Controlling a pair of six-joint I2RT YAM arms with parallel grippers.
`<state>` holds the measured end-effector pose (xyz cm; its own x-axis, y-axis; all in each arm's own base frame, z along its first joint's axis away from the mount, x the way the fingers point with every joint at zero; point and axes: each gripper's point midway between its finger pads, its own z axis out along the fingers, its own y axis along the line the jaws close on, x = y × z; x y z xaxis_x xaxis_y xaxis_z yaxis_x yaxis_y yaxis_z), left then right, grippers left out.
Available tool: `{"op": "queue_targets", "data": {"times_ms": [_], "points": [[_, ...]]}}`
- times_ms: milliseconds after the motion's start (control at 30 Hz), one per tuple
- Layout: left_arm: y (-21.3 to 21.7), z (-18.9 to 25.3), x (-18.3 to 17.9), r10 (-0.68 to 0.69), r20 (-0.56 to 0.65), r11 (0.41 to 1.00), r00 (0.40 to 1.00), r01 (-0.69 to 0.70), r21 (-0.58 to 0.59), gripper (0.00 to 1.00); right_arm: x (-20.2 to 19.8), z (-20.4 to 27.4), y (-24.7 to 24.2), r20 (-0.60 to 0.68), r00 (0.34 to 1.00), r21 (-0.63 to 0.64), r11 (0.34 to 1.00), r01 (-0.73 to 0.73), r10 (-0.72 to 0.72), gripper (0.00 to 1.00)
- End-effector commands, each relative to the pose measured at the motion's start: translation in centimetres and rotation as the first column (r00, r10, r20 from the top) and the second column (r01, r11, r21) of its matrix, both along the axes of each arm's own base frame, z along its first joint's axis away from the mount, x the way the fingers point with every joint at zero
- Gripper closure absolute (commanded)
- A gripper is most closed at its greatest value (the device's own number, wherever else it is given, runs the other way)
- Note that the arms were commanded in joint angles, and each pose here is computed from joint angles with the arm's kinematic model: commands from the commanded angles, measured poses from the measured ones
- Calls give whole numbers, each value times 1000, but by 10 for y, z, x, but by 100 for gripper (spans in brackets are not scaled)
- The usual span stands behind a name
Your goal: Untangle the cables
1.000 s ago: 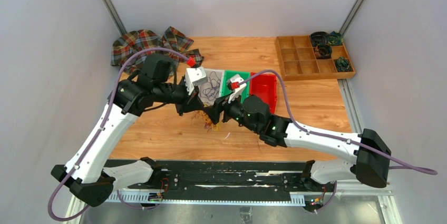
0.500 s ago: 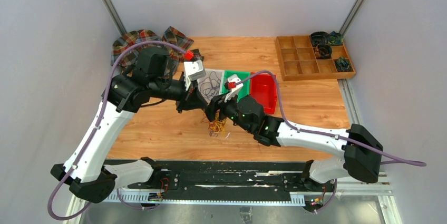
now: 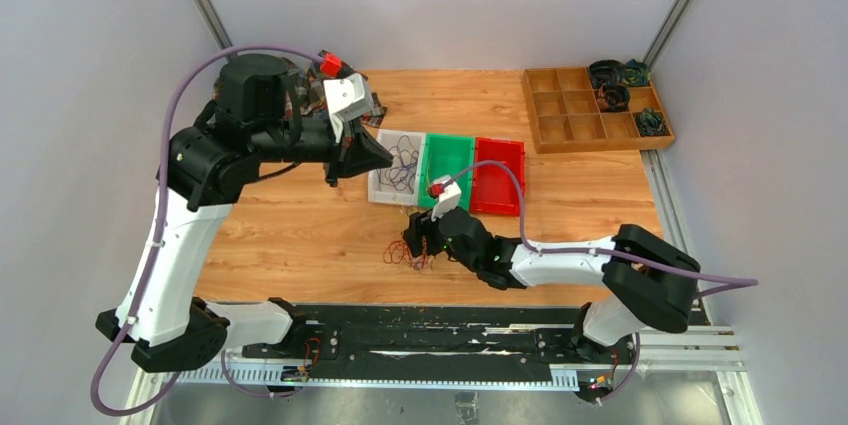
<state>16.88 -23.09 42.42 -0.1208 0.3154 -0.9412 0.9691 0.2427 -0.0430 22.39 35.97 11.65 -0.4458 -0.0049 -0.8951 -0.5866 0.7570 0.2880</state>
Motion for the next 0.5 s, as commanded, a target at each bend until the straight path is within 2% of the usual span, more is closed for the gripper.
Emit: {"op": "queue_targets", "data": {"times_ms": [0, 200, 467], "points": [[5, 31, 12, 58, 128, 998, 990, -56, -23, 99, 10, -24, -11, -48, 996, -10, 997, 73, -73, 35], [22, 76, 37, 198, 317, 980, 927, -192, -51, 100, 8, -40, -8, -81, 995, -32, 998, 58, -60, 35], [48, 138, 58, 334, 535, 940, 776, -318, -125, 100, 8, -44, -9, -88, 994, -43, 997, 64, -68, 35]]}}
